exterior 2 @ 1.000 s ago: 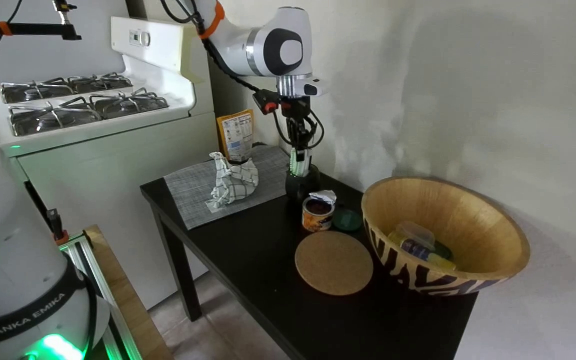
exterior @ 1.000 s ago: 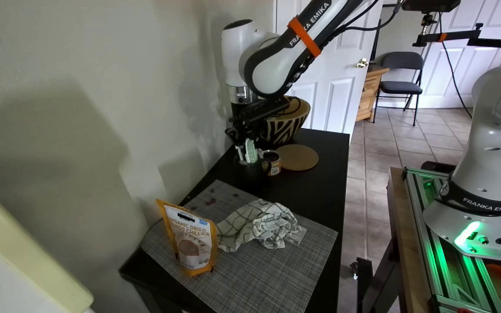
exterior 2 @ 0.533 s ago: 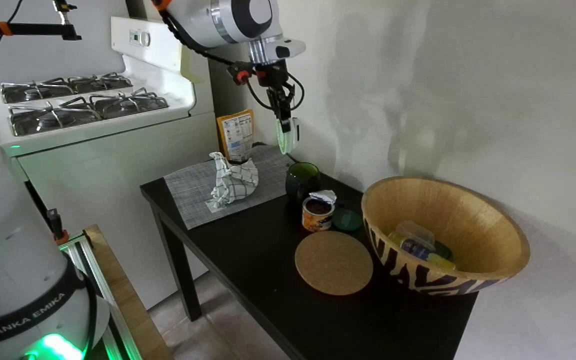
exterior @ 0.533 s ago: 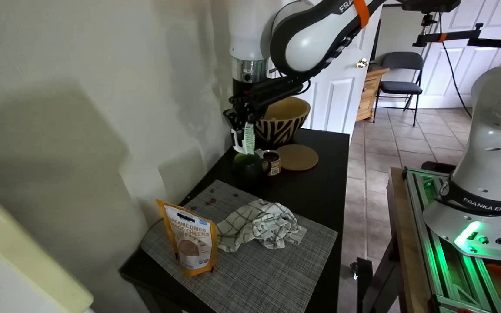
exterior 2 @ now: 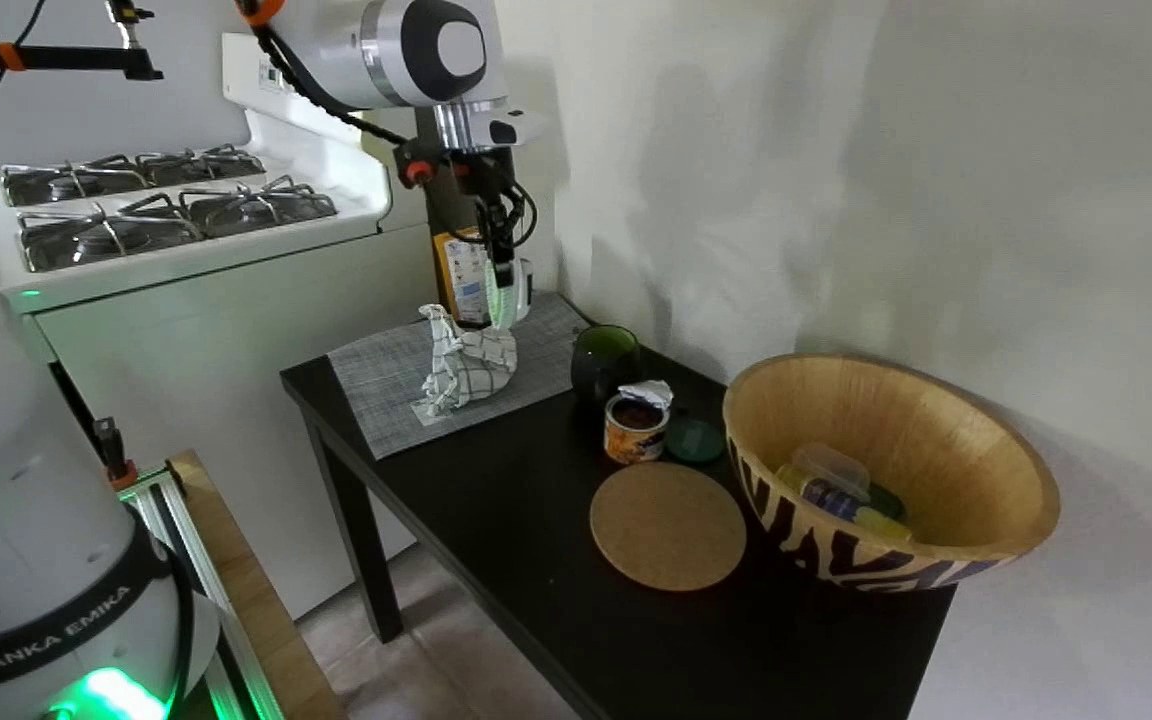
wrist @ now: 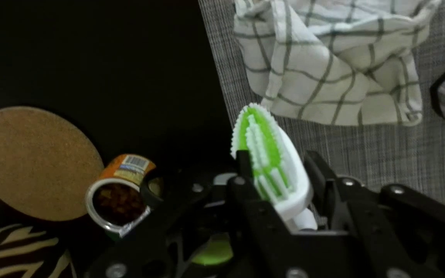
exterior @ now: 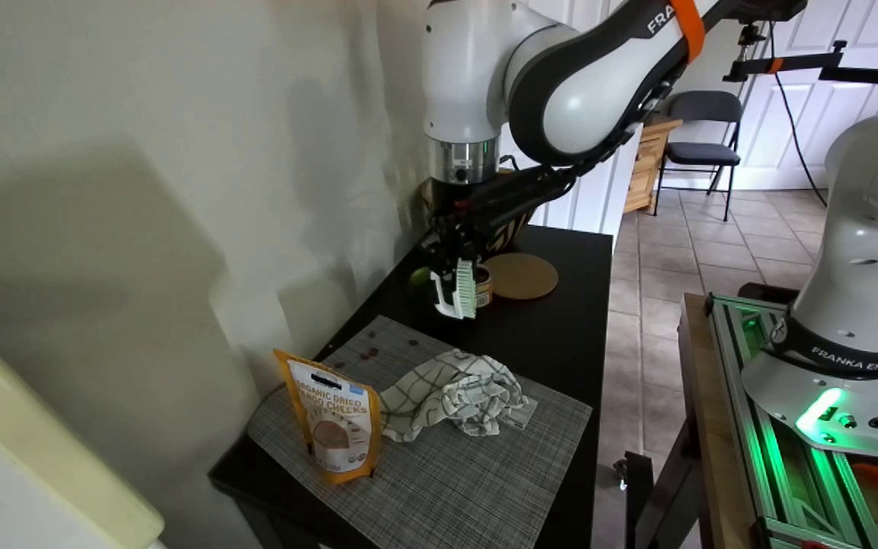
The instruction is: Move the brush forward
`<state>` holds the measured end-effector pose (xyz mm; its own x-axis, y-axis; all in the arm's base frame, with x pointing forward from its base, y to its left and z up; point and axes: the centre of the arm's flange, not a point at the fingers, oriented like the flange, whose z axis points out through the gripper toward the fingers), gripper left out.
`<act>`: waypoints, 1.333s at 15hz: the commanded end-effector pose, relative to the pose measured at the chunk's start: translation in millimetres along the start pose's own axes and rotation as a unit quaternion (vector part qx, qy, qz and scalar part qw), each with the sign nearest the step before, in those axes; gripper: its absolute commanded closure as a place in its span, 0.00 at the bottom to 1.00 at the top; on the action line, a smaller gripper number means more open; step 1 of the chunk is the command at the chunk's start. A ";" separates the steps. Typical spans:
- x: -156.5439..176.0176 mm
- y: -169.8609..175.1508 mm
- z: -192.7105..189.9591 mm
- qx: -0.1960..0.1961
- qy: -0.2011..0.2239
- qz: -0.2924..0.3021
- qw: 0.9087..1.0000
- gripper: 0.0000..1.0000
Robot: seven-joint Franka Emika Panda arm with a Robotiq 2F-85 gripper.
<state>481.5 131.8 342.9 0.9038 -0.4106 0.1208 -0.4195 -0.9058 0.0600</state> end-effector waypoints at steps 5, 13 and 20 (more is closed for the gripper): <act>-40.4 100.6 52.2 -0.088 -0.038 0.006 0.995 0.87; -28.1 197.7 130.3 -0.178 -0.017 -0.057 0.982 0.87; -33.1 149.0 176.4 -0.196 0.022 -0.078 0.977 0.63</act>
<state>388.2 -30.6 204.3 0.9633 -0.2572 0.0765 -0.2636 -0.8540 0.4485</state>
